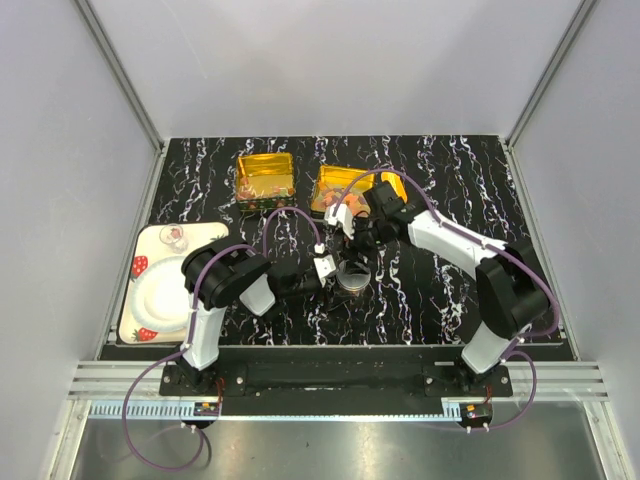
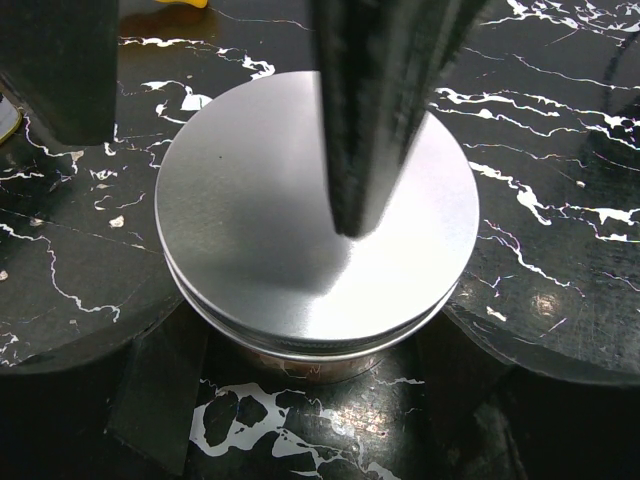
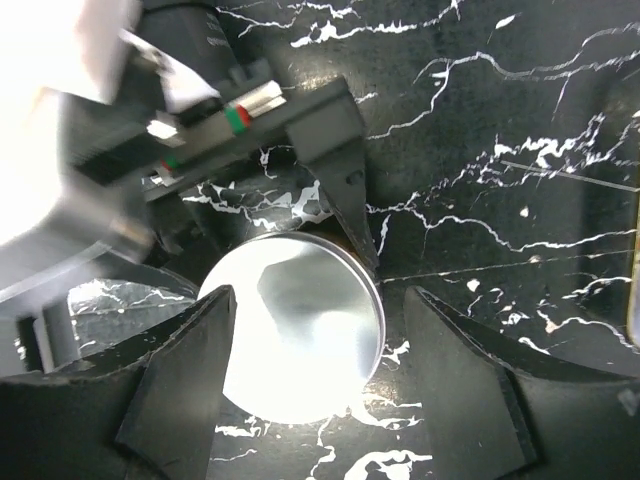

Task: Pack the candies
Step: Screw the bottle lid onto the packing bottle.

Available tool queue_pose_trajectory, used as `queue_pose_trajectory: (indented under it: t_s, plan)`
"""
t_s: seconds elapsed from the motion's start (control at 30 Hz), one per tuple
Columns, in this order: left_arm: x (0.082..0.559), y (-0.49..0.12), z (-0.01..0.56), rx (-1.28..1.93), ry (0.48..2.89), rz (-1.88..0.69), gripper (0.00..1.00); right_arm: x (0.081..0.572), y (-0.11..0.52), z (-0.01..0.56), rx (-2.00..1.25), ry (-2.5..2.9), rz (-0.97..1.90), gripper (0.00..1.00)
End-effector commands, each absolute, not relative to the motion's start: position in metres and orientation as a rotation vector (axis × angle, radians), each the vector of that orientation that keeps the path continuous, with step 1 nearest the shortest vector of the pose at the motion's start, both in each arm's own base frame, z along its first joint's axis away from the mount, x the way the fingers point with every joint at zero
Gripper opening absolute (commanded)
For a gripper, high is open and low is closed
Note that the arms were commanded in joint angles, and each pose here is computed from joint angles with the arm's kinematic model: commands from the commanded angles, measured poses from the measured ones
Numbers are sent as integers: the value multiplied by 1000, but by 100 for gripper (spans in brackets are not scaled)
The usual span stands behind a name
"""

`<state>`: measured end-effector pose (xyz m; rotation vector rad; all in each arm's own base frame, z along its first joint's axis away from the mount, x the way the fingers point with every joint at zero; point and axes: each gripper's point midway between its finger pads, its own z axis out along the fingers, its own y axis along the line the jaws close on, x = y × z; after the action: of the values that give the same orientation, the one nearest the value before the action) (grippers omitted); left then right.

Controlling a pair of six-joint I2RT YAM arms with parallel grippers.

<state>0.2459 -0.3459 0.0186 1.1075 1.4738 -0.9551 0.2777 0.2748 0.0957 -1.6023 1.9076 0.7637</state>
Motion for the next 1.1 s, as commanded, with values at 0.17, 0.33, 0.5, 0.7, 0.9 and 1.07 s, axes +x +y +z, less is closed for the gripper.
queue_pose_trajectory:
  t_s: [0.17, 0.33, 0.5, 0.7, 0.9, 1.07]
  plan:
    - [263, -353, 89, 1039, 1144, -870, 41, 283, 277, 108, -1578, 1864, 963, 75]
    - [263, -353, 89, 1038, 1144, -868, 41, 276, 279, 102, -1585, 1865, 1034, 73]
    - [263, -353, 89, 1038, 1145, -871, 41, 277, 281, 100, -1581, 1860, 1055, 71]
    - [262, -353, 89, 1040, 1145, -871, 41, 276, 284, 100, -1572, 1888, 1112, 58]
    - [262, -353, 90, 1037, 1143, -871, 41, 270, 272, 90, -1623, 1913, 1057, 39]
    - [263, -353, 90, 1037, 1142, -871, 41, 268, 260, 81, -1654, 1936, 982, 35]
